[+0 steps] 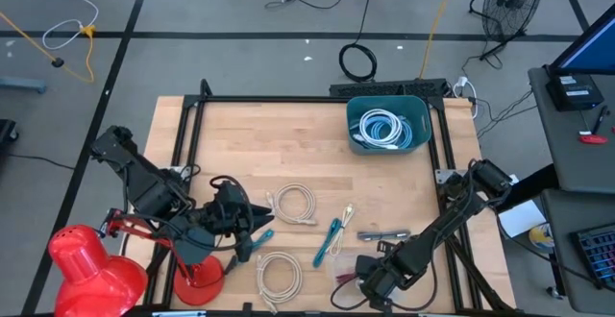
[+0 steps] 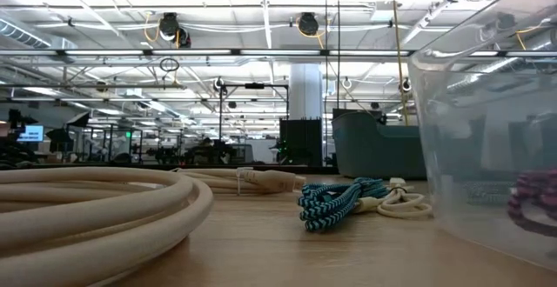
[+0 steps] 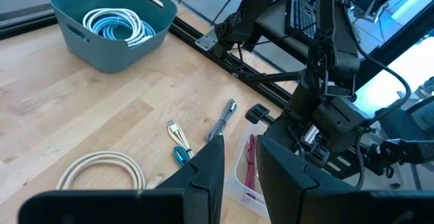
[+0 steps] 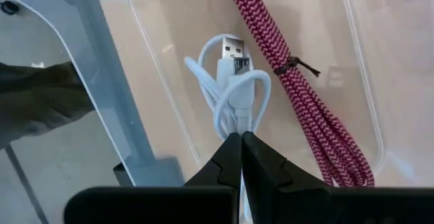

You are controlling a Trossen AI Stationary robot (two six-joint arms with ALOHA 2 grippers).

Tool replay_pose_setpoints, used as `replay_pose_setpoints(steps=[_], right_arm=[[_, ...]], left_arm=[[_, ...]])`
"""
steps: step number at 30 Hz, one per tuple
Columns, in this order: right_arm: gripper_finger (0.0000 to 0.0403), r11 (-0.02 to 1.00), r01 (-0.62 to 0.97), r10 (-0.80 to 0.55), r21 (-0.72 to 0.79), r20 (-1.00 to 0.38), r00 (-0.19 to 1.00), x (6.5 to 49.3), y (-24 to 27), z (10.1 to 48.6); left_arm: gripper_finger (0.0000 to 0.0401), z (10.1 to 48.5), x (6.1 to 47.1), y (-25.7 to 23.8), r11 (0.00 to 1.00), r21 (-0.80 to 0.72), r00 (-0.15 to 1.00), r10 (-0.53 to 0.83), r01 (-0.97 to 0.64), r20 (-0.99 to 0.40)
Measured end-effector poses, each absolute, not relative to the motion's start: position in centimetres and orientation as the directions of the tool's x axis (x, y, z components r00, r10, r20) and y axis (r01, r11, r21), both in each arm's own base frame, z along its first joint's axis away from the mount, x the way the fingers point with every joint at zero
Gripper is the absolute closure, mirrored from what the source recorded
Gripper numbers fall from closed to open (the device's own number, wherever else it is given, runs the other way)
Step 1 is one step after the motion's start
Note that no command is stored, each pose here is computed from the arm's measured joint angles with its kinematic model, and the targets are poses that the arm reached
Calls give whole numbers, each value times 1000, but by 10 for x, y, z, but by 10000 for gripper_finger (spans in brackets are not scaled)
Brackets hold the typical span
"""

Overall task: Pick & Place USB Port
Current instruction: Put the white charger cable into the transparent bin, then put the left blue charger cable into the transparent bin

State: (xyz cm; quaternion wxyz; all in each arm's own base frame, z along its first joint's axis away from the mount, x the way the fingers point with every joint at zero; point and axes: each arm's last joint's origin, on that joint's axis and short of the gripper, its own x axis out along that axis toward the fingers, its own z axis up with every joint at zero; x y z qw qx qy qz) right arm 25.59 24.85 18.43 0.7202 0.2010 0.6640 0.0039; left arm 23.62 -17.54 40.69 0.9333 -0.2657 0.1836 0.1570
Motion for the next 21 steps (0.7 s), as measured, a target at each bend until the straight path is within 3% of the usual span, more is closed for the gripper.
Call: replay_pose_setpoints(steps=[9,21], right_arm=[[396,905,248,336,346,-938,81,253,249,176],[275,860,234,413,453,-888,203,259,235,212]], left_arm=[[313,407,236,-175,811,-435,883,199,-392,-424],[313,407,236,-175,810,-435,883,200,-392,-424]])
